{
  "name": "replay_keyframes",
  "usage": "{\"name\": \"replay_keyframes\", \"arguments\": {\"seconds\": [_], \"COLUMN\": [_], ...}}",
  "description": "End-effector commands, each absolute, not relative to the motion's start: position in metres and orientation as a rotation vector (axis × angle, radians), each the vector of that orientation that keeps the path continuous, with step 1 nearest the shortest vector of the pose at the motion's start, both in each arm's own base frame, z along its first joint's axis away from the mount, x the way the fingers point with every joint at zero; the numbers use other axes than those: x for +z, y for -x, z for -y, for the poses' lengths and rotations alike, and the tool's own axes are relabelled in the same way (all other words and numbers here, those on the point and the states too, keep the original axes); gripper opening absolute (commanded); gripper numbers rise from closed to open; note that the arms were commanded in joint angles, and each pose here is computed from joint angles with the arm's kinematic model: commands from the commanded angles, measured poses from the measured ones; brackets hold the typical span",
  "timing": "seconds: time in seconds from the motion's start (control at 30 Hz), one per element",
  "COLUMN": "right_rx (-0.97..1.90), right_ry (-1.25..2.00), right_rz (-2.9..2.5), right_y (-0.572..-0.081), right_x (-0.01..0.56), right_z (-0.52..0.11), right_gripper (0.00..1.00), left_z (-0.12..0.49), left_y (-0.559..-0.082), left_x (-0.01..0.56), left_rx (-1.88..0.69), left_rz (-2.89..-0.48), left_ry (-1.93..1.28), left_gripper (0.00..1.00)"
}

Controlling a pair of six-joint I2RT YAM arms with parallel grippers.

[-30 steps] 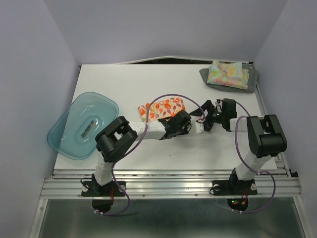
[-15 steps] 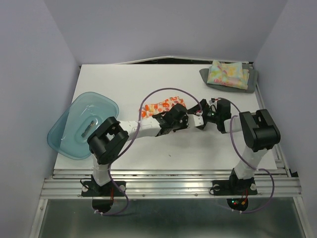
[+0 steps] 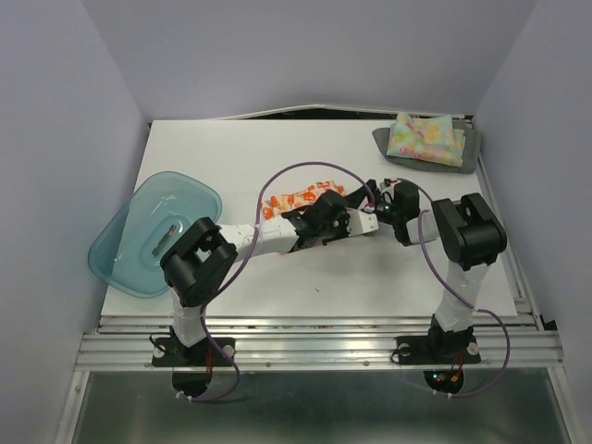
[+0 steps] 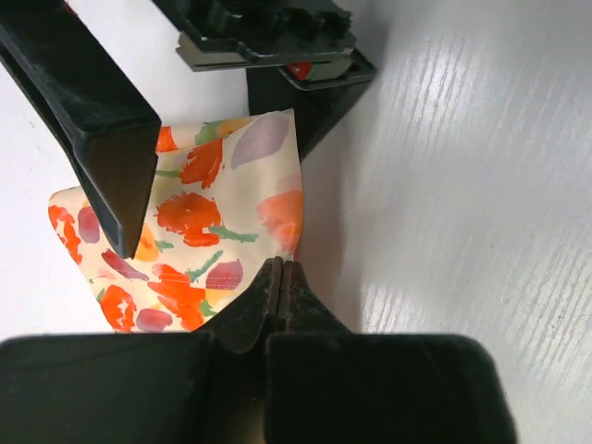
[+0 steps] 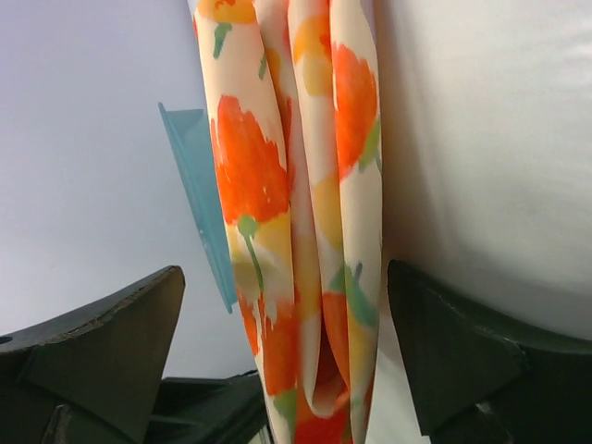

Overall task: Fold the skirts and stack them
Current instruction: Neatly place the folded skirt to the corner

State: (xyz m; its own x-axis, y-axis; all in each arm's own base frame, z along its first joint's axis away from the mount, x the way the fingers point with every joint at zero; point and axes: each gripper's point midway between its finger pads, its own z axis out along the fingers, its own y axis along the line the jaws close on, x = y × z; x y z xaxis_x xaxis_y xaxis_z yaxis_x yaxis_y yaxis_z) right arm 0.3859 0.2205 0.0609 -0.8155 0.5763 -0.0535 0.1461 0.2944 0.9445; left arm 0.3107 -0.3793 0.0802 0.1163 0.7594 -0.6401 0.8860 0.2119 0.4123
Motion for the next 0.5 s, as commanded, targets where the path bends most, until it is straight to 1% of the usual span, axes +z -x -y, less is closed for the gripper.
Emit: {"name": "replay_keyframes", "arguments": {"seconds": [0.0,0.17,0.3,0.4,0.43,0.47], "right_rx": [1.512,1.503,1.405,1.297,1.271,1.227], "right_ry": [-0.642,-0.611,-0.561,-0.529,-0.527,-0.51], "right_rz": [-2.153,-2.183,-2.22,-2.23,-2.233,-2.239], "right_y": [-0.4,-0.396,-0.402,-0.41,-0.412,-0.413], "right_x": [0.052,0.039,0.025,0.026,0.026,0.024], "right_z": [-0.23,-0.241,-0.237,-0.23,-0.228,-0.224], "right_gripper": [0.95,0.92,0.84,0.65,0.55,0.49], "left_z": [0.39,0.39,0.39,0.388,0.388,0.387], "left_y": [-0.314,-0.313,-0.314,-0.316,-0.316,-0.317], "left_x": [0.111,0.11,0.11,0.11,0.11,0.11], "left_rx": [-0.241,-0.245,-0.241,-0.233,-0.231,-0.228], "left_rz": [-1.6,-1.595,-1.594,-1.598,-1.599,-1.601], "left_ry": [-1.509,-1.517,-1.511,-1.504,-1.5,-1.495], "left_gripper": [0.0,0.0,0.0,0.0,0.0,0.0]}}
